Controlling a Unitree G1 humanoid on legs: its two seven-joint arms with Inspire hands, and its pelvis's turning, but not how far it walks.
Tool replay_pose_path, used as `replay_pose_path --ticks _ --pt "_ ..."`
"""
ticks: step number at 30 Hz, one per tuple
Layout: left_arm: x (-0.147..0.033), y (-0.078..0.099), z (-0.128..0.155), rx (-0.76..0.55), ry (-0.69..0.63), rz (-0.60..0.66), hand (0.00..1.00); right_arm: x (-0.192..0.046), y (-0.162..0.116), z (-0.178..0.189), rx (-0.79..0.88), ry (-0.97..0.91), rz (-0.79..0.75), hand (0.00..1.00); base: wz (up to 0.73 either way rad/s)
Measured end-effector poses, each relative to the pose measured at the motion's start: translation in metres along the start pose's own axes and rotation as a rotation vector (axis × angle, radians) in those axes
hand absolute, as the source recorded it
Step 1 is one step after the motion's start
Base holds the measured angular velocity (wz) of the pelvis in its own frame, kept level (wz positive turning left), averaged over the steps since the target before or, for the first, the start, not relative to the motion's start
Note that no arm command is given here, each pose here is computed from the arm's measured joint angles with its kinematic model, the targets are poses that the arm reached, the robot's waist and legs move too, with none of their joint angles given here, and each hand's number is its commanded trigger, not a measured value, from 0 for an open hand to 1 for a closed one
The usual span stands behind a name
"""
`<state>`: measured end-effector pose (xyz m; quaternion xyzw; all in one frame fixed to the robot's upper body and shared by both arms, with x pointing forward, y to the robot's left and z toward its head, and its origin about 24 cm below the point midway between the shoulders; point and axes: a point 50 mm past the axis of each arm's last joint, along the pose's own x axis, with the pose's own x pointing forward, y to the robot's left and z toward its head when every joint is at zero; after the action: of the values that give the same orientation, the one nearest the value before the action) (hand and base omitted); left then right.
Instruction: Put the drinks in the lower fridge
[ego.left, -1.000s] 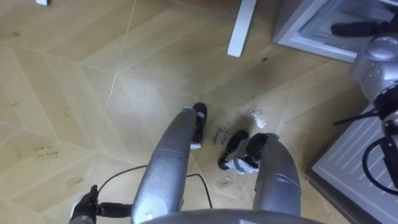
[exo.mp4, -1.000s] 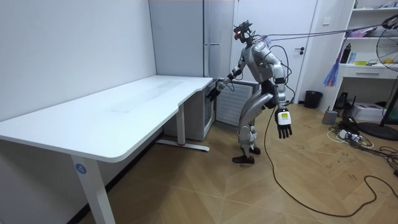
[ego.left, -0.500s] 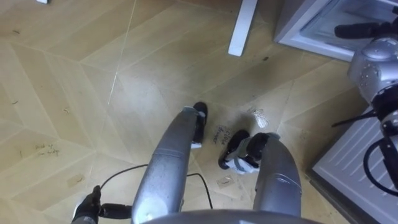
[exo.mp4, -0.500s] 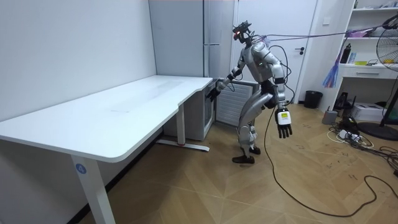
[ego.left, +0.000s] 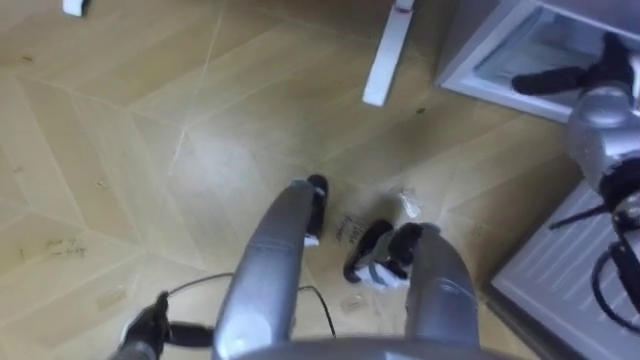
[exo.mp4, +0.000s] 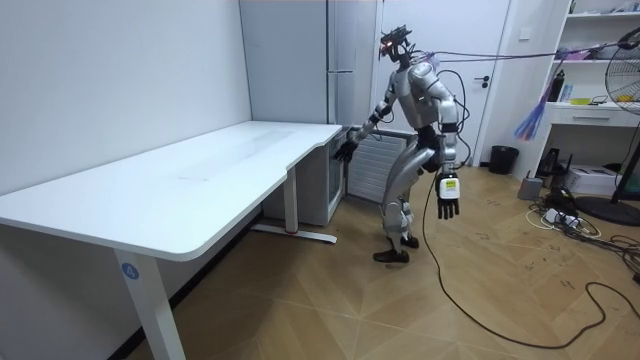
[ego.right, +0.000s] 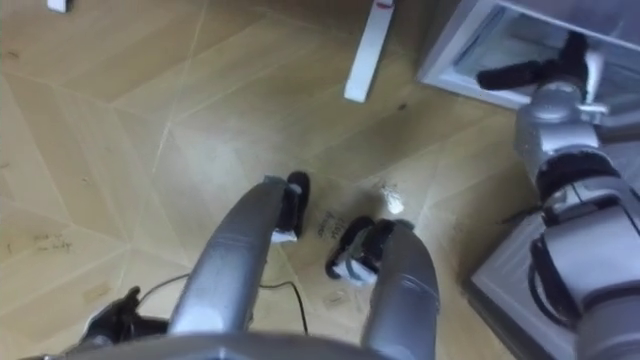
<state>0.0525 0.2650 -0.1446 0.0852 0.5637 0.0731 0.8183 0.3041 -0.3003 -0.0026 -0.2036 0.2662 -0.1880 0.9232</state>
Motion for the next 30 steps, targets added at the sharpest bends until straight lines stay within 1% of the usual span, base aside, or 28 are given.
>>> replay_pose_path --ticks 1,4,6,7,9,10,11,14,17,18,21,22,24,26,30 --pt "0.000 0.001 0.000 -0.001 0.002 0.002 0.00 -0.001 0.001 -0.005 -0.006 0.010 0.018 0.00 -0.12" --pt "0.002 0.001 0.002 0.001 0.001 -0.001 0.00 -0.009 0.002 -0.040 -0.095 0.075 0.099 0.00 -0.11" --pt "0.004 0.001 0.006 -0.007 -0.002 -0.011 0.00 -0.019 0.001 -0.078 -0.173 0.169 0.155 0.00 -0.13" --pt "0.004 0.001 0.006 -0.007 0.000 -0.010 0.00 -0.021 0.000 -0.086 -0.185 0.192 0.167 0.00 -0.13" --pt "0.008 0.002 0.011 -0.013 0.000 0.003 0.00 -0.035 0.000 -0.119 -0.214 0.281 0.212 0.00 -0.12" --pt "0.008 0.002 0.011 -0.018 0.001 0.007 0.00 -0.040 0.001 -0.128 -0.224 0.306 0.225 0.00 -0.07" --pt "0.009 0.003 0.012 -0.019 0.001 0.012 0.00 -0.049 0.004 -0.145 -0.247 0.352 0.252 0.00 -0.04" --pt "0.010 0.004 0.013 -0.008 -0.010 0.025 0.00 -0.068 0.018 -0.171 -0.278 0.413 0.324 0.00 -0.10" --pt "0.010 -0.001 0.012 -0.072 -0.032 0.029 0.00 -0.092 0.030 -0.198 -0.244 0.478 0.383 0.00 -0.07" --pt "0.009 -0.001 0.008 -0.092 -0.030 0.034 0.00 -0.101 0.032 -0.208 -0.214 0.508 0.385 0.00 -0.06" --pt "0.005 0.002 -0.008 -0.120 -0.001 0.062 0.00 -0.119 0.033 -0.226 -0.141 0.569 0.368 0.00 -0.05" --pt "0.004 0.001 -0.010 -0.131 0.004 0.069 0.00 -0.122 0.033 -0.229 -0.122 0.576 0.361 0.00 -0.04" --pt "0.001 -0.004 -0.022 -0.178 0.027 0.089 0.00 -0.135 0.034 -0.240 -0.036 0.609 0.325 0.00 -0.08" --pt "0.000 -0.010 -0.026 -0.203 0.037 0.093 0.00 -0.143 0.035 -0.246 0.013 0.626 0.301 0.00 -0.09" --pt "0.001 -0.015 -0.026 -0.210 0.028 0.092 0.00 -0.155 0.047 -0.252 0.095 0.654 0.284 0.00 -0.06"
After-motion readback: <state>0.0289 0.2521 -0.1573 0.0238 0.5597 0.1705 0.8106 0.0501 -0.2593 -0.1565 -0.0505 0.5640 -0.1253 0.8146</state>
